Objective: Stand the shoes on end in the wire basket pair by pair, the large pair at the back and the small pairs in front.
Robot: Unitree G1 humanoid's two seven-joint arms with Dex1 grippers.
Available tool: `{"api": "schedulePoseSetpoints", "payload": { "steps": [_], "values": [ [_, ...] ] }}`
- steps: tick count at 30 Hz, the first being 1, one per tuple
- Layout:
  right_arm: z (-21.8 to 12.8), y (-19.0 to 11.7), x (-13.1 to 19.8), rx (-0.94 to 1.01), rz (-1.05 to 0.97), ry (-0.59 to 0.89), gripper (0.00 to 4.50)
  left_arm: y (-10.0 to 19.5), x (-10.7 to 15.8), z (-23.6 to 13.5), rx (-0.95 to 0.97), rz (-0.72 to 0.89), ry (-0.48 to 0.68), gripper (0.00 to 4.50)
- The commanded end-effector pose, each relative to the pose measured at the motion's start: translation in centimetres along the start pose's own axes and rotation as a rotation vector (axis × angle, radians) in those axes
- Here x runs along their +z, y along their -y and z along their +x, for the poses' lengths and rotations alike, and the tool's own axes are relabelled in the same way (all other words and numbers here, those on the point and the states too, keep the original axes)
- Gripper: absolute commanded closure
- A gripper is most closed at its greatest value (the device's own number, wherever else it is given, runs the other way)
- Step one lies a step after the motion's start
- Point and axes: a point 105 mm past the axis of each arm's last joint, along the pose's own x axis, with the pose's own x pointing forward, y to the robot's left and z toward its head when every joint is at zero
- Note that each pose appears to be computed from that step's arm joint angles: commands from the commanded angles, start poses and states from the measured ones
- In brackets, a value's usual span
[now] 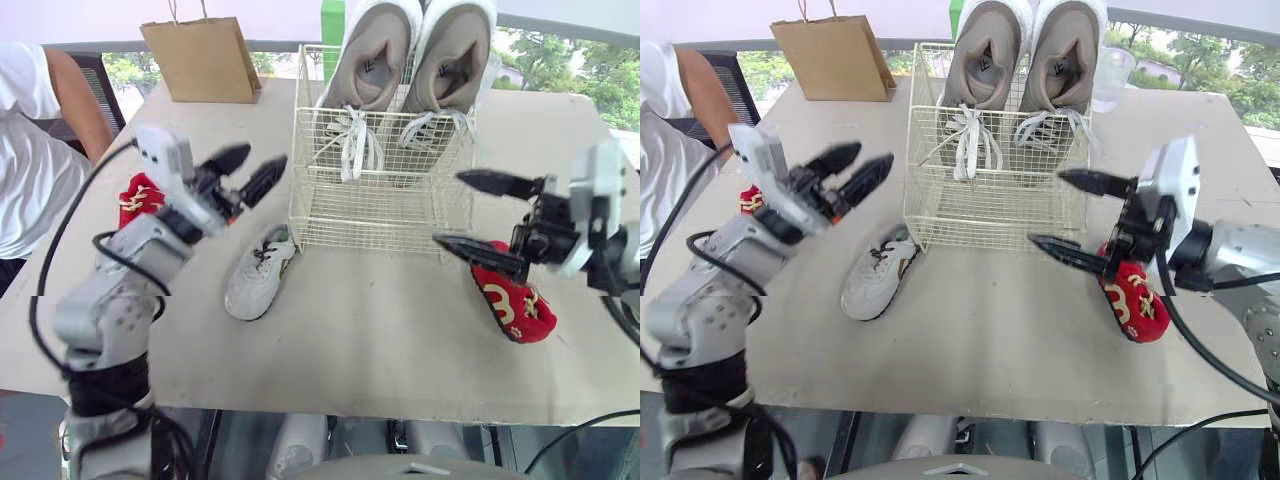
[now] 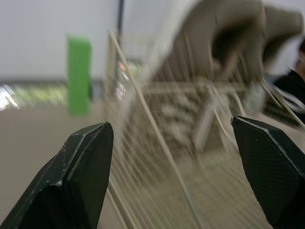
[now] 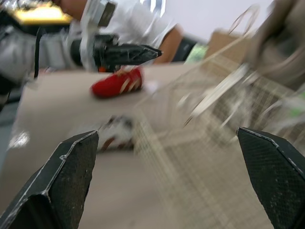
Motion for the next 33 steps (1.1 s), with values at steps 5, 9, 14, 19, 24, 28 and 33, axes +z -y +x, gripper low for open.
{"api": "schedulePoseSetpoints", "payload": {
  "steps": [5,9,14,19,24,28,33],
  "values": [
    [-5.3,2.5,-2.5,-0.303,0.015,-0.118,0.00,8.0,-1.0,-3.2,-0.412,-0.054,-0.218,0.22],
    [-9.7,3.5,-5.4,-0.604,0.052,-0.246,0.00,10.6,-2.2,-3.1,-0.548,-0.057,-0.276,0.22],
    [-14.0,3.8,-6.2,-0.786,0.076,-0.406,0.00,12.1,-3.0,-1.2,-0.663,-0.046,-0.272,0.22],
    [-17.7,4.1,-5.3,-0.873,0.099,-0.531,0.00,13.8,-2.9,-0.1,-0.772,-0.008,-0.263,0.22],
    [-21.4,5.0,-5.4,-0.998,0.101,-0.684,0.00,14.4,-2.9,0.8,-0.816,0.009,-0.246,0.22],
    [-24.0,5.5,-6.9,-1.071,0.218,-0.790,0.00,14.6,-2.7,1.6,-0.833,0.017,-0.229,0.22],
    [-24.7,6.3,-8.7,-1.056,0.316,-0.838,0.00,14.4,-2.5,2.4,-0.848,0.040,-0.215,0.22]
  ]
}}
